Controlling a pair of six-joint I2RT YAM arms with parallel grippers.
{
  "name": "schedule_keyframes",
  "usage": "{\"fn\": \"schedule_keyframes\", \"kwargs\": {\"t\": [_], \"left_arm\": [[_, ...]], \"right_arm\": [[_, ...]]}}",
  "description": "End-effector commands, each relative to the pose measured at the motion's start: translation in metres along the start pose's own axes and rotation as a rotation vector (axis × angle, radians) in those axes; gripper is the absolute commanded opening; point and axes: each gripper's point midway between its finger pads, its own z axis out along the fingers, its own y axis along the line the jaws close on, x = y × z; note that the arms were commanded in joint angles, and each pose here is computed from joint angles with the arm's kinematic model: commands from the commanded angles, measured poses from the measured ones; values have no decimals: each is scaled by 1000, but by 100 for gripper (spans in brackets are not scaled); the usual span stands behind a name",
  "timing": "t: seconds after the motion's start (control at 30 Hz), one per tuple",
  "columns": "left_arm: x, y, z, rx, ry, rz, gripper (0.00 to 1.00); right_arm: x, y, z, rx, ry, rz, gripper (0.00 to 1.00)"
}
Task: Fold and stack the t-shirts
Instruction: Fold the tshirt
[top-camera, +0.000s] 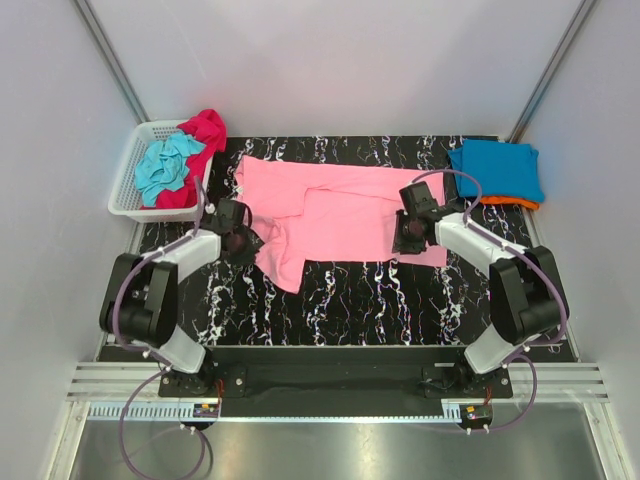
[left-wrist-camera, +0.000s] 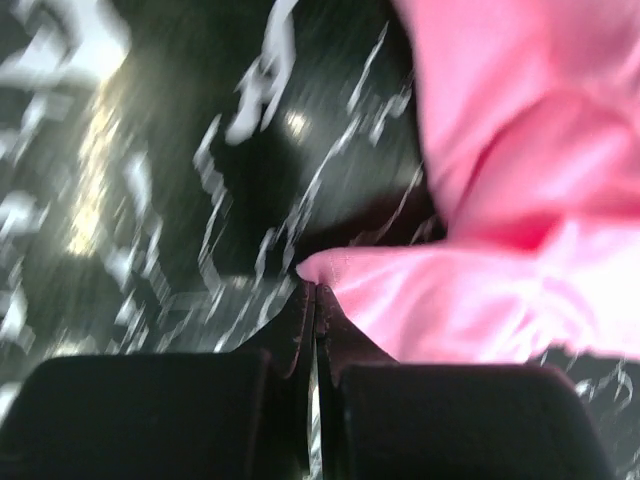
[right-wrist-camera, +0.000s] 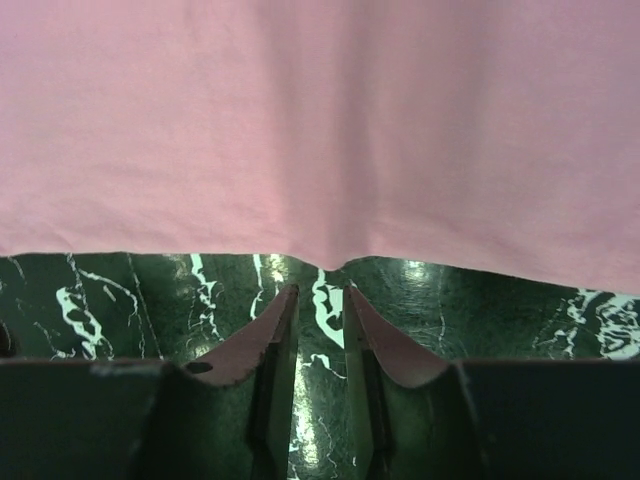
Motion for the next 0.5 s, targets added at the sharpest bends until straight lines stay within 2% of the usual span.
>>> {"fn": "schedule_keyframes", "kwargs": {"t": [0.0, 0.13, 0.17, 0.23, 0.3, 0.37, 0.4, 0.47], "left_arm": [[0, 7, -32, 19, -64, -36, 0], [20, 20, -60, 63, -105, -67, 0], [18, 17, -76, 103, -148, -75, 0], [31, 25, -83, 104, -144, -85, 0], [32, 26, -98, 134, -189, -93, 0], [41, 33, -97, 133, -187, -101, 0], [44, 34, -99, 143, -191, -111, 0], [57, 40, -93, 139, -169, -121, 0]], "right_arm": [[-17, -7, -20, 58, -116, 58, 31], [-19, -23, -28, 126, -172, 124, 31], [-16, -28, -28, 146, -182, 145, 31], [-12, -34, -32, 165, -196, 170, 31], [-11, -39, -34, 183, -215, 203, 35], [-4, -45, -32, 204, -212, 219, 37], [-2, -47, -31, 210, -209, 224, 43], [2, -53, -27, 234, -210, 233, 46]]}}
